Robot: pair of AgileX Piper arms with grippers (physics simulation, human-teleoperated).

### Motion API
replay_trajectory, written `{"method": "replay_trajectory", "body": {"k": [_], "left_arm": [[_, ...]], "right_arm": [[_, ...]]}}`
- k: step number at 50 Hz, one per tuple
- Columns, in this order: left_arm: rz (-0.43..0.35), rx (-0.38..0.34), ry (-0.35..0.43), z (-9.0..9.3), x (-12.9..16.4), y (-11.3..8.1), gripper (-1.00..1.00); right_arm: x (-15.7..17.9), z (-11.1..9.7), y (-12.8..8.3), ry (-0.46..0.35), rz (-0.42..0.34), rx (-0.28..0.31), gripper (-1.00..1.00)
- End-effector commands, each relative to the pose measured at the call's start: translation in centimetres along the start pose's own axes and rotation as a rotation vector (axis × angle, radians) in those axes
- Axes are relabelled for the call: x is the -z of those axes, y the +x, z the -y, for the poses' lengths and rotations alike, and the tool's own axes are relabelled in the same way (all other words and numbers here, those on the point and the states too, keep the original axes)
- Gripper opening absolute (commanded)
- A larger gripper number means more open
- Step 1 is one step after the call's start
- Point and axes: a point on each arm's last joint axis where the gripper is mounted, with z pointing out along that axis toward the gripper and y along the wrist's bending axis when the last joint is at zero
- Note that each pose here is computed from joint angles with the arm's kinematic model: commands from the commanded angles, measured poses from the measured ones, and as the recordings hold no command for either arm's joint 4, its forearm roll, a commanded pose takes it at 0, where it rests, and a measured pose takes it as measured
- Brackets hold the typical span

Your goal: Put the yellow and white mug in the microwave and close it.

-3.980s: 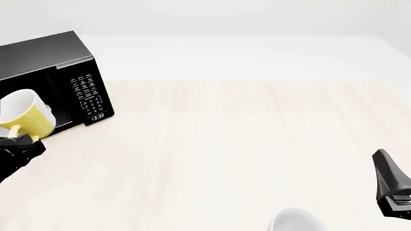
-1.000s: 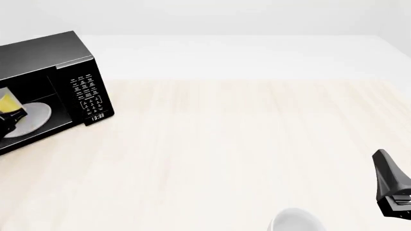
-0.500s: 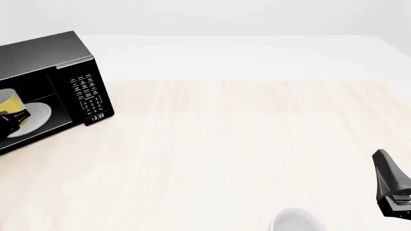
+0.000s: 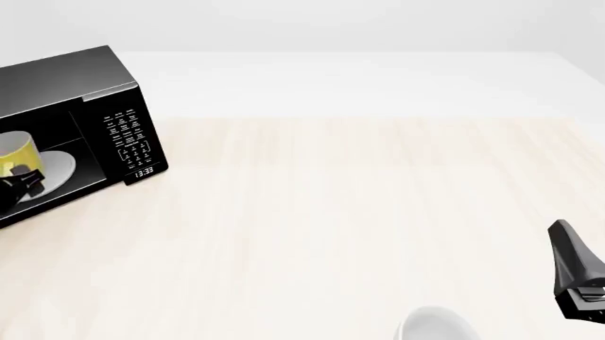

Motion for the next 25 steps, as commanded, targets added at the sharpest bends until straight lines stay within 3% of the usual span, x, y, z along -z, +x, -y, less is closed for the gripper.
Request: {"method": "replay_trajectory", "body": {"k": [1, 25], "left_arm": [[-0.005, 0.0, -0.01, -0.3, 0.1, 0.1, 1.0], [-0.013, -0.017, 0.027, 1.1, 2.2, 0.6, 1.0]], "right_arm": [[0.0, 0.0, 0.0, 0.0, 0.0, 0.0, 1.0], [0.0, 0.0, 0.0, 0.0, 0.0, 0.0, 1.0]]}}
